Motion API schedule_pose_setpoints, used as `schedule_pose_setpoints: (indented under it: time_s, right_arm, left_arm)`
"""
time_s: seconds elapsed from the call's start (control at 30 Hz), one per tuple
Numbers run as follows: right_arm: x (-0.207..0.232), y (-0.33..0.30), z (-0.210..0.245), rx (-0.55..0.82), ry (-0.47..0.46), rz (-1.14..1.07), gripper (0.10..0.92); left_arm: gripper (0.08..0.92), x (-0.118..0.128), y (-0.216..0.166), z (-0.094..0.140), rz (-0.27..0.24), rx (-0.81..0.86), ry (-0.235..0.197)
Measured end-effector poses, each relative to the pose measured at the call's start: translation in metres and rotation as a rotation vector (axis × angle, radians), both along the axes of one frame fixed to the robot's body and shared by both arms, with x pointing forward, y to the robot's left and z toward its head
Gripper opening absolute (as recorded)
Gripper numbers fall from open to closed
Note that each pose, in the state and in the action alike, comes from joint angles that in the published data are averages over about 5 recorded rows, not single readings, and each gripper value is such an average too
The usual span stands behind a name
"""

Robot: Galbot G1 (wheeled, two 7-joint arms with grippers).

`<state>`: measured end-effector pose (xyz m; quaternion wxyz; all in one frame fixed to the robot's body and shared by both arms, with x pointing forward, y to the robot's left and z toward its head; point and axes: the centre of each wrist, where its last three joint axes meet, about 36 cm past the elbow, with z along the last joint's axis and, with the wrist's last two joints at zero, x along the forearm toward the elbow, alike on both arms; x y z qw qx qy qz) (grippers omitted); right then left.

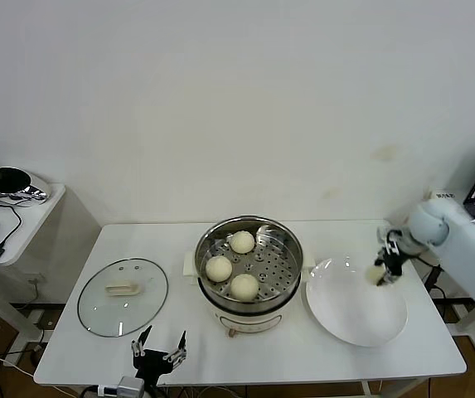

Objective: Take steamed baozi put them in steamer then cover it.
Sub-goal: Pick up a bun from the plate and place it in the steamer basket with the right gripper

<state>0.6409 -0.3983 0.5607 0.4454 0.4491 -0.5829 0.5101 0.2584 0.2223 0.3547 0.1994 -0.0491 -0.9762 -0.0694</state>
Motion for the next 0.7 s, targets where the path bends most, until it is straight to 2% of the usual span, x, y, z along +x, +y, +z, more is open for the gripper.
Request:
schedule_pose_setpoints:
  time_s: [0.37, 0.7]
  right_arm:
    - [0.024, 0.093, 0.108, 0.105, -0.067, 0.128, 0.518]
    - [0.031, 0.173, 0.136, 0.126, -0.039, 0.22, 0.518]
  left_arm:
    - [0.823, 0.004, 0.01, 0.015, 0.018, 0.006, -0.037]
    - [0.823, 0.005, 0.015, 0.024, 0.036, -0.004, -0.062]
